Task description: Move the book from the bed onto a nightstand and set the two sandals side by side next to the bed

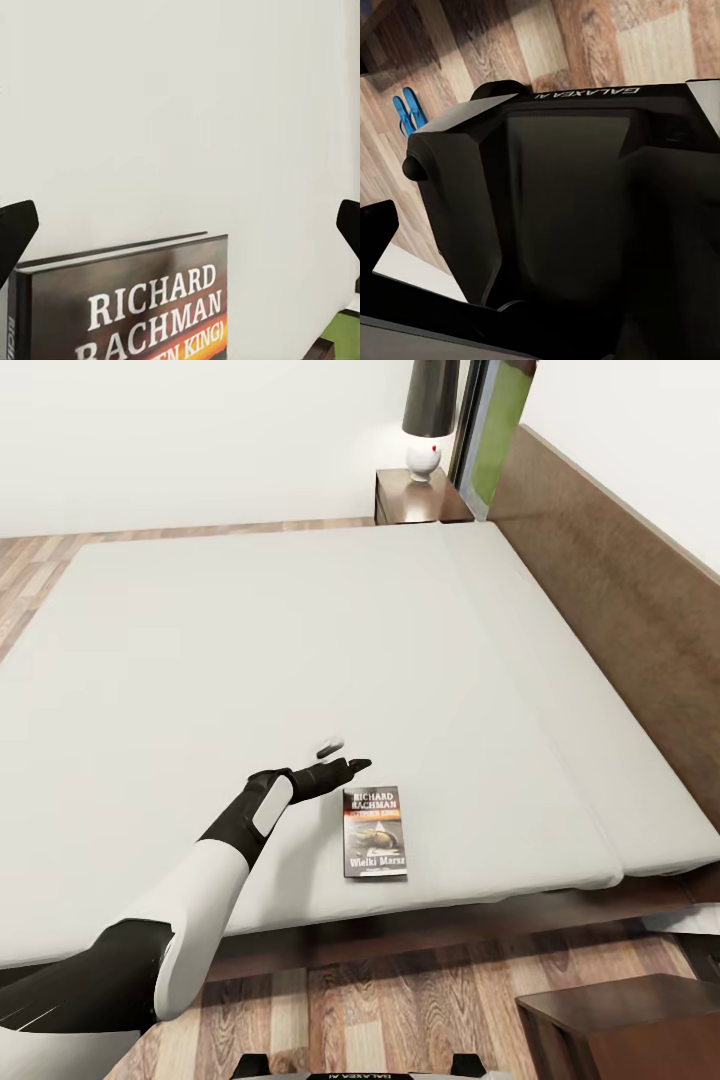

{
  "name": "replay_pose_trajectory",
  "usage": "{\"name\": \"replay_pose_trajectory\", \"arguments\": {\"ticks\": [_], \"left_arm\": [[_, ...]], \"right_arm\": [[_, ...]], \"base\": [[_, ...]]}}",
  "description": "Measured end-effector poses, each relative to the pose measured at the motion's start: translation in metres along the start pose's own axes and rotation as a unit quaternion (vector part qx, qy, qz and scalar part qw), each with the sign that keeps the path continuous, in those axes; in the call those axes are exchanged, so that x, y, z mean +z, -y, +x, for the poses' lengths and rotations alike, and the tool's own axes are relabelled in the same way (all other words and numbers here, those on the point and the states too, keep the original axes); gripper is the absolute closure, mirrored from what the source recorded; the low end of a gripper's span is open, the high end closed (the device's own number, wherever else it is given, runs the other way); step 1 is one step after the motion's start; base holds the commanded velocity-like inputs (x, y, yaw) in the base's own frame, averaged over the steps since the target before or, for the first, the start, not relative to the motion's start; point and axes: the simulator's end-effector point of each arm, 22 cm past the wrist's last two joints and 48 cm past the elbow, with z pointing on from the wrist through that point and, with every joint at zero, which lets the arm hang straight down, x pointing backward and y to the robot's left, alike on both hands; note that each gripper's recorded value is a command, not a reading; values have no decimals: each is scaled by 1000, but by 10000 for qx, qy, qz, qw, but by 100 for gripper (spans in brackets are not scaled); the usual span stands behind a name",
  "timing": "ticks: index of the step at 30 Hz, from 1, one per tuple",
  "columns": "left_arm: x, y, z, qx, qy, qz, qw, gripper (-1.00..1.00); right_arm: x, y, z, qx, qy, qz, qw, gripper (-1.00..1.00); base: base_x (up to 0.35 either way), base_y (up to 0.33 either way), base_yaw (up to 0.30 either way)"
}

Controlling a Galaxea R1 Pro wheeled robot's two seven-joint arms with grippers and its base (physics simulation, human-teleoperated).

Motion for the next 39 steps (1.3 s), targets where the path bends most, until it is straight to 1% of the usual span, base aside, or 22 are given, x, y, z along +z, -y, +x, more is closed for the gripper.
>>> {"name": "replay_pose_trajectory", "arguments": {"ticks": [3,21,23,32,34,39], "left_arm": [[3,-4,2,0,-1,-3,10000,-100],[3,-4,1,1,-6,-31,10000,-100],[2,-3,-1,9,-7,-25,10000,-100],[-6,18,-20,119,19,141,9998,-100],[-7,19,-21,125,14,150,9998,-100],[-8,21,-17,94,-112,166,9998,-100]], "right_arm": [[4,3,-1,2,-2,1,10000,-100],[4,3,-1,0,1,-1,10000,-100],[4,3,-1,0,0,-1,10000,-100],[4,3,-1,0,0,-4,10000,-100],[4,3,-1,0,0,-4,10000,-100],[4,3,-1,0,0,-4,10000,-100]], "base": [[0,0,0],[0,0,0],[0,0,0],[0,0,0],[0,0,0],[0,0,0]]}}
